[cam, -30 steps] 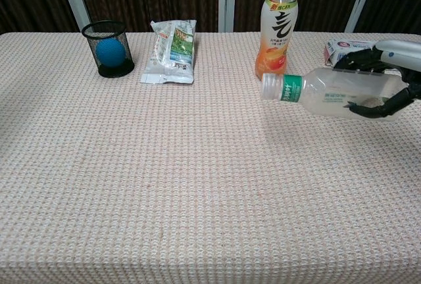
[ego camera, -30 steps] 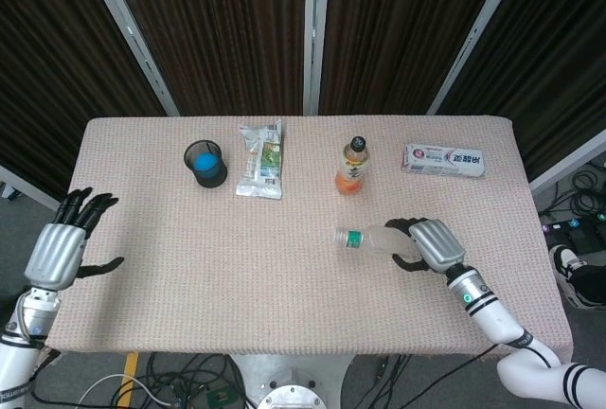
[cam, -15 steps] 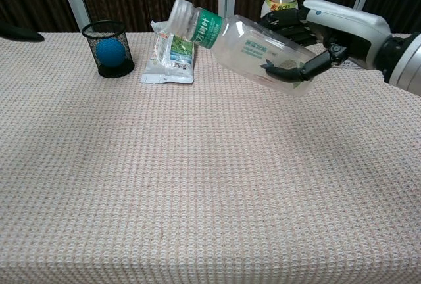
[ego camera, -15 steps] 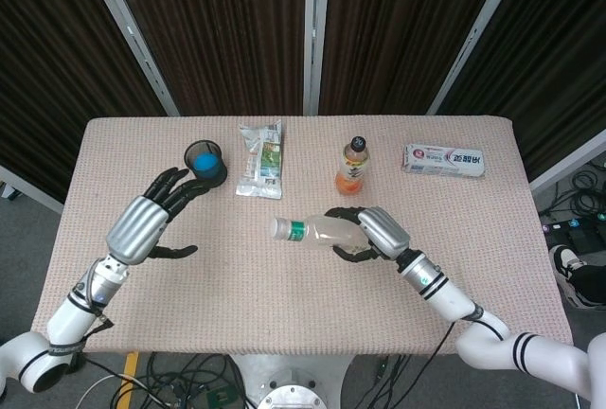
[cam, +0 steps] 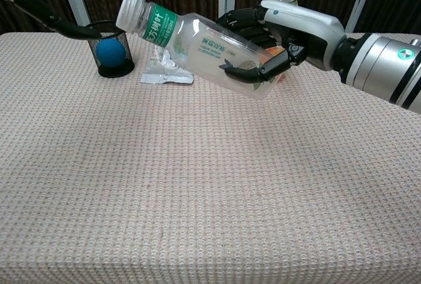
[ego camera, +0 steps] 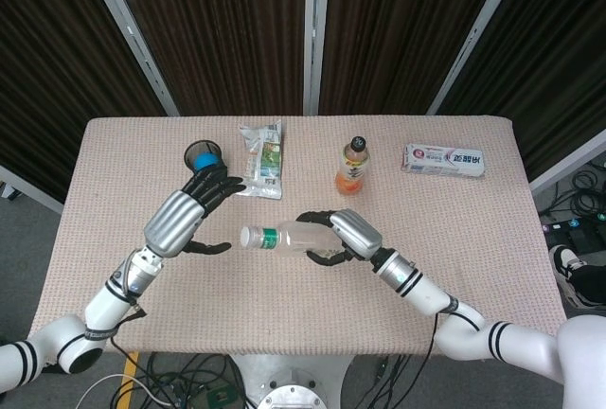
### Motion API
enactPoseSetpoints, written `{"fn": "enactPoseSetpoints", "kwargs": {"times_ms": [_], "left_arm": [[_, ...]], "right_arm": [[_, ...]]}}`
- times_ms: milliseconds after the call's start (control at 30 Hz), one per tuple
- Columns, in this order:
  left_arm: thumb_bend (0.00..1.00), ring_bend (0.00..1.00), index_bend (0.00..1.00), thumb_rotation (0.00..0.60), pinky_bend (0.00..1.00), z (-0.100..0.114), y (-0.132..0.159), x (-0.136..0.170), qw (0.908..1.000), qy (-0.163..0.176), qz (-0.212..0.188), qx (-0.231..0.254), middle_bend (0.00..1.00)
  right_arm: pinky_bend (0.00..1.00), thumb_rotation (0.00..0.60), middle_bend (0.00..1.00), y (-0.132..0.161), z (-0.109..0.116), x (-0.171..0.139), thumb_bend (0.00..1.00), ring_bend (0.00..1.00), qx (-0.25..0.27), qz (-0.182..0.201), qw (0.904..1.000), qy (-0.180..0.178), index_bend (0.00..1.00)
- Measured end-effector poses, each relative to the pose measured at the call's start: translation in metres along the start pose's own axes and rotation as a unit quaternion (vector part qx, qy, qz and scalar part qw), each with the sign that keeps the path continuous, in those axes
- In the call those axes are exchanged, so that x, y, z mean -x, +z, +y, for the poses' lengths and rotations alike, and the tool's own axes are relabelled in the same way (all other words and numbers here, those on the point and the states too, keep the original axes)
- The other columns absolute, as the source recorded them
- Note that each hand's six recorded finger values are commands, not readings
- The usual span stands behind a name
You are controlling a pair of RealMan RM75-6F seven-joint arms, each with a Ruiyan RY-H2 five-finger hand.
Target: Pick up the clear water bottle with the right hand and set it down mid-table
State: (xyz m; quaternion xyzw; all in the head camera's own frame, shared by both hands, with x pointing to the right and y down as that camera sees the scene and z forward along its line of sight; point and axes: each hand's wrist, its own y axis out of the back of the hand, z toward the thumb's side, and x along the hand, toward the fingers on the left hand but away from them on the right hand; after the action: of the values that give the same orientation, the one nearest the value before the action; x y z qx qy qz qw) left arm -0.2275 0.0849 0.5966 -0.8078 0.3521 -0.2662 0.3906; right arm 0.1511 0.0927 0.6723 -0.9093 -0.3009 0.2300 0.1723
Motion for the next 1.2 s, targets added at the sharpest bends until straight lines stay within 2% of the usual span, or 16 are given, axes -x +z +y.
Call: {"fn": "enactPoseSetpoints", "kwargs": {"times_ms": [667,1200], "left_arm": [[0.00,0.00,0.15,0.600,0.04,0.005,0.017,-0.004,0.9995,0.016,-0.021,0.018,0.13],[0.00,0.00,0.15,0.600,0.04,0.007,0.023,-0.003,0.9993,0.015,-0.029,0.021,0.13]], "right_arm": [[0.47,0.600,0.55,0.002,-0.002,0.004,0.58,0.47,0.000,0.001,1.0000,0.001,0.69],[0.47,0.600,0.56,0.001,-0.004,0.009,0.58,0.47,0.002,-0.002,1.0000,0.002,0.69]]}}
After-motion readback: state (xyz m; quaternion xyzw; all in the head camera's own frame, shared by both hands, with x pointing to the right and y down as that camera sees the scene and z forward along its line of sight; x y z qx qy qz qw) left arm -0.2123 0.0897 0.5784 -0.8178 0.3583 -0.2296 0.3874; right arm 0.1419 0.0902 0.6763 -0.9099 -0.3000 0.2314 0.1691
